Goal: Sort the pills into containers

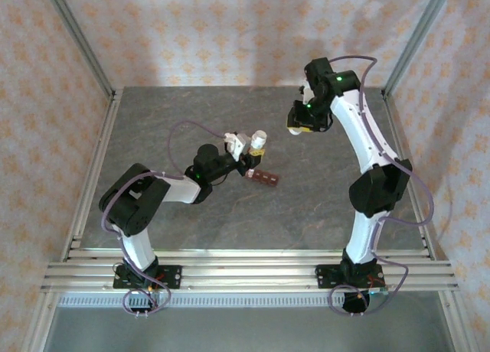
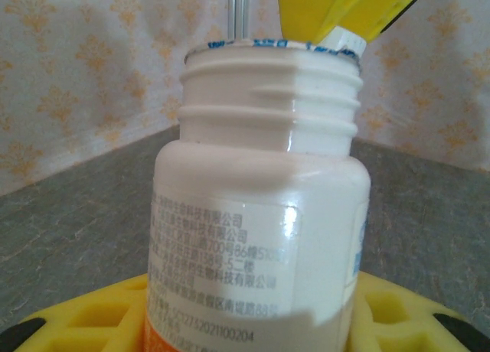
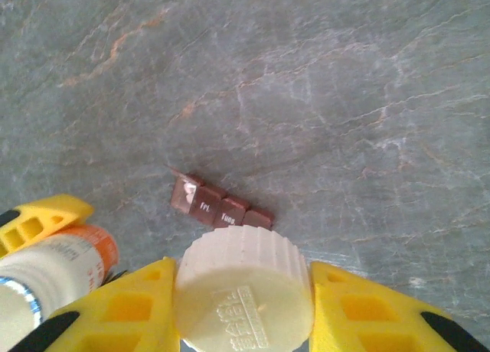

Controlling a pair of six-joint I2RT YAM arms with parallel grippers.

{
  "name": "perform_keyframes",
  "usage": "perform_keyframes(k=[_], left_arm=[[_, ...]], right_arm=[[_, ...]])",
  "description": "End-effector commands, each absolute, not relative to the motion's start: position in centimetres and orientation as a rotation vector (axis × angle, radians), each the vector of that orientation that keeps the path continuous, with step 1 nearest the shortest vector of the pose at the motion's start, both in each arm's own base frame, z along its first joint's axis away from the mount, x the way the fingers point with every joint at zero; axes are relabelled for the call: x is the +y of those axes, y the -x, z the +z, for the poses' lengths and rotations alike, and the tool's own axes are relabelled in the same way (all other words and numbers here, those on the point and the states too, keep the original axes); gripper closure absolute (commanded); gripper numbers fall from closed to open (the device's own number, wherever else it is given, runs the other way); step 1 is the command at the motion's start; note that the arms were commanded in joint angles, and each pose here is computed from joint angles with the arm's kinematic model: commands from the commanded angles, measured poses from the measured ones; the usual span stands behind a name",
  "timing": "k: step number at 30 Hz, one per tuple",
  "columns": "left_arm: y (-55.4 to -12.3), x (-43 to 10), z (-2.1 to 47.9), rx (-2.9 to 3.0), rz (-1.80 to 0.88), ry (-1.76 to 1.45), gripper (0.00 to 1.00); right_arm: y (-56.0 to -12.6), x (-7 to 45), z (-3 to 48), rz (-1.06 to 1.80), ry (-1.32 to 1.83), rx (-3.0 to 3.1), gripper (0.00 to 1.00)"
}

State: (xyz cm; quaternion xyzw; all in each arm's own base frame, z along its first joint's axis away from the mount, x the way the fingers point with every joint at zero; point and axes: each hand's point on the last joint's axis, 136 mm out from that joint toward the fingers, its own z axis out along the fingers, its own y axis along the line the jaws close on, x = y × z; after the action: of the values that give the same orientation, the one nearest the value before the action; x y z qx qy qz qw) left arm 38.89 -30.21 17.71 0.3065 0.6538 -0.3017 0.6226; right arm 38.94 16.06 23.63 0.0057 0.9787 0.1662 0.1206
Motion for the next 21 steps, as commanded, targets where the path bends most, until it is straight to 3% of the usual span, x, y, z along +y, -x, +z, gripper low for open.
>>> perform_keyframes(k=[1, 21], left_arm=[[-39.1, -30.2, 17.8, 1.445, -0.647, -0.733, 1.00], [-37.6, -32.0, 15.6, 1.439, -0.643, -0.853, 1.00]], right_arm=[[-37.2, 17.5, 23.7, 0.587, 0.071, 2.922, 0.66], [-34.4, 22.2, 24.5, 0.822, 0.330, 2.939, 0.68]])
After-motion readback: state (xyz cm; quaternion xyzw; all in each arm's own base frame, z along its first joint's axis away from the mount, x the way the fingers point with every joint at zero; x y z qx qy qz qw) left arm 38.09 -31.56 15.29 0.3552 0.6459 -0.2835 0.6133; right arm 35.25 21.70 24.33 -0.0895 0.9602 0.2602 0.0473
